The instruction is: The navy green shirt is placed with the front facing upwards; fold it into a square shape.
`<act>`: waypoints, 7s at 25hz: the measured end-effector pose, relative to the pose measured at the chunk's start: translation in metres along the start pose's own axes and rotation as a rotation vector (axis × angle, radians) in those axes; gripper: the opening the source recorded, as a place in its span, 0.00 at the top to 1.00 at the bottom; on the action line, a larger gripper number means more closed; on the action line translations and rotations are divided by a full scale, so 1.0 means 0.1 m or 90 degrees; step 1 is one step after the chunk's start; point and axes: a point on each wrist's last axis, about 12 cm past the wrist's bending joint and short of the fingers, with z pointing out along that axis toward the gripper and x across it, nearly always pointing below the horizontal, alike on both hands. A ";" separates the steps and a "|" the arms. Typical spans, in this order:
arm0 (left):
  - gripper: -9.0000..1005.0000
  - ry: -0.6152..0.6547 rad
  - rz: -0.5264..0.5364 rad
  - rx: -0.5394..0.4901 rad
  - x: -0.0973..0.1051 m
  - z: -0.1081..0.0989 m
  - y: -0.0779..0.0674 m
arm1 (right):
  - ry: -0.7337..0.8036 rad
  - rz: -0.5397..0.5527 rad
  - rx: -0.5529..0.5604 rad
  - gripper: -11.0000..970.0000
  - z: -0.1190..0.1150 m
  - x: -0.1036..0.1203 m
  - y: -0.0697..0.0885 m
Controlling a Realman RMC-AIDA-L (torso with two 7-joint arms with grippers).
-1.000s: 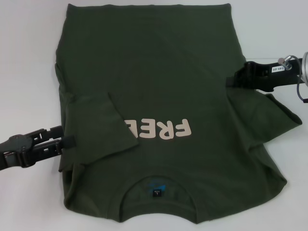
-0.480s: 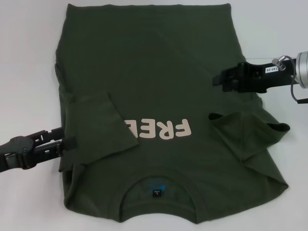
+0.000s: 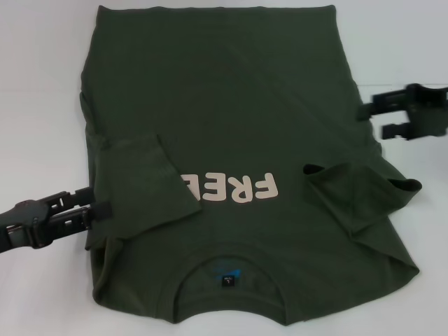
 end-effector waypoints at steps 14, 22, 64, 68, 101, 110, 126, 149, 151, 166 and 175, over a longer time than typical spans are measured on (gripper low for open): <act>0.20 0.015 0.000 0.012 0.00 0.04 -0.01 | 0.114 0.032 0.153 0.19 -0.35 0.06 -0.17; 0.20 0.021 -0.003 0.012 0.02 0.05 -0.01 | 0.136 0.008 0.228 0.19 -0.21 0.08 -0.20; 0.21 0.016 -0.006 0.013 0.06 0.06 -0.02 | 0.092 -0.022 0.273 0.21 0.13 0.17 -0.30; 0.21 0.016 -0.006 0.013 0.06 0.06 -0.02 | 0.094 -0.025 0.281 0.22 0.16 0.19 -0.31; 0.21 0.015 -0.001 0.016 0.05 0.08 -0.02 | 0.079 -0.055 0.293 0.95 0.18 0.12 -0.23; 0.21 0.014 -0.003 0.017 0.06 0.09 -0.02 | 0.038 -0.053 0.201 0.99 0.20 0.05 -0.09; 0.21 0.010 -0.007 0.018 0.07 0.11 -0.01 | -0.046 -0.049 0.094 0.99 0.44 0.02 0.10; 0.21 0.007 -0.020 0.034 0.05 0.21 -0.01 | -0.071 -0.069 0.044 0.99 0.73 0.20 0.09; 0.21 0.006 -0.022 0.036 0.04 0.21 -0.01 | -0.067 -0.073 0.042 0.99 0.72 0.22 0.07; 0.21 0.008 -0.072 0.079 -0.03 0.41 -0.03 | -0.219 -0.077 -0.129 0.46 0.24 0.53 -0.32; 0.21 0.102 -0.202 0.019 -0.38 0.12 0.04 | -0.282 -0.060 -0.208 0.09 -0.21 0.96 -0.63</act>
